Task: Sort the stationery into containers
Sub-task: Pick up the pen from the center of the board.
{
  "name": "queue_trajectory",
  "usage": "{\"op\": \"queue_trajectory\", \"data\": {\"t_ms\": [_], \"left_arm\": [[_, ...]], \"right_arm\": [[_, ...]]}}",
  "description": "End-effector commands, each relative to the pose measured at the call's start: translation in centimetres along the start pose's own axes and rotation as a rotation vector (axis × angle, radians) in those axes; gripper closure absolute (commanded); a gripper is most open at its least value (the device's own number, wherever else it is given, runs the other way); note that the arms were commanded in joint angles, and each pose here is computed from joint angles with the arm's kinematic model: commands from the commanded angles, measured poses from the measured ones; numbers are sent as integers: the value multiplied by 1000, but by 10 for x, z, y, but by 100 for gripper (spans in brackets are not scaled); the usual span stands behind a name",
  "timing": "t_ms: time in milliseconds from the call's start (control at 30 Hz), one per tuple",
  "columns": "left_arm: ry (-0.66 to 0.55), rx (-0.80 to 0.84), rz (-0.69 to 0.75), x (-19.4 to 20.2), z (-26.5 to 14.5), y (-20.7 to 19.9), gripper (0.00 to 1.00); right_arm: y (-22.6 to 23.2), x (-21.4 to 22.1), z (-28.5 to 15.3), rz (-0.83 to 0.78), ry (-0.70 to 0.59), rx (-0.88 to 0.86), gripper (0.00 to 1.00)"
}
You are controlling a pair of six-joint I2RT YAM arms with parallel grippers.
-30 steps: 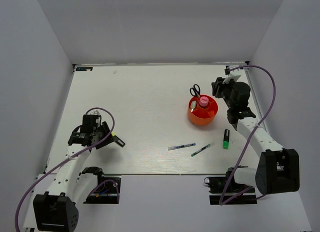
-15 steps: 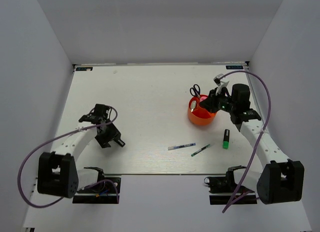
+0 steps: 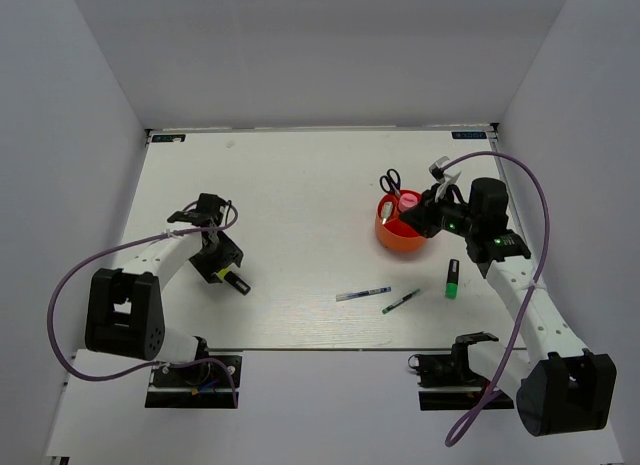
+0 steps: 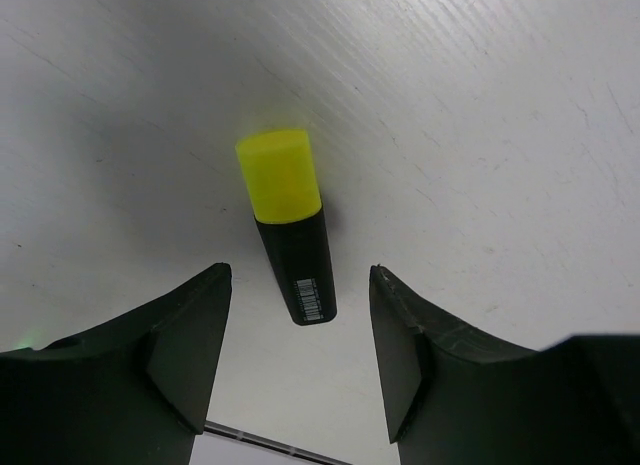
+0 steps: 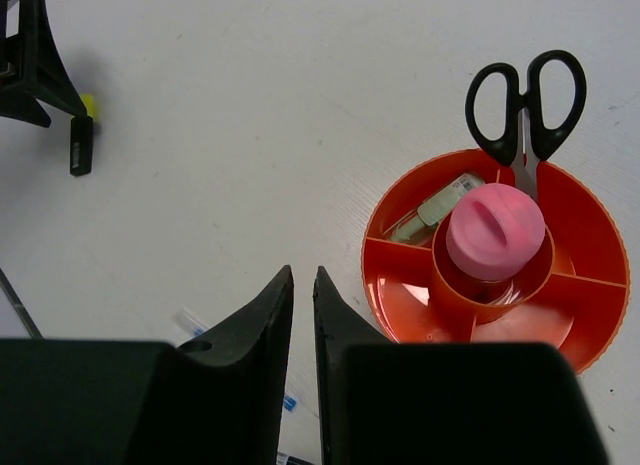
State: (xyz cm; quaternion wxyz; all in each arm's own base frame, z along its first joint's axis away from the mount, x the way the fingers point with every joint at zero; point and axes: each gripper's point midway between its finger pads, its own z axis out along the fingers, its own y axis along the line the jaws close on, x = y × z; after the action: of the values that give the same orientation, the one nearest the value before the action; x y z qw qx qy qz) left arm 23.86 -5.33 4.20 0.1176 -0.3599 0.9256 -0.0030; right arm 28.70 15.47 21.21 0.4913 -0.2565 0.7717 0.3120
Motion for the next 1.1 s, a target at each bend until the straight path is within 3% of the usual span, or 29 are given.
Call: {"op": "queue_trajectory", "data": {"t_ms": [0,567,1000,1067], "left_arm": [[-26,-14,-9,-3,-1,3,32],[-15,-66,-72,-24,19,2,32],[33,-89,-99,-13,38,4,32],[33,-98,-92,-13,40,5,37]], "right_arm": [[2,-3,-1,-7,-8,-11,83],[2,-4,-4,2,-11,-7,81],[-2,-5,-6,8,-17,10,80],[-2,-6,-7,5,-21,12,80]]}}
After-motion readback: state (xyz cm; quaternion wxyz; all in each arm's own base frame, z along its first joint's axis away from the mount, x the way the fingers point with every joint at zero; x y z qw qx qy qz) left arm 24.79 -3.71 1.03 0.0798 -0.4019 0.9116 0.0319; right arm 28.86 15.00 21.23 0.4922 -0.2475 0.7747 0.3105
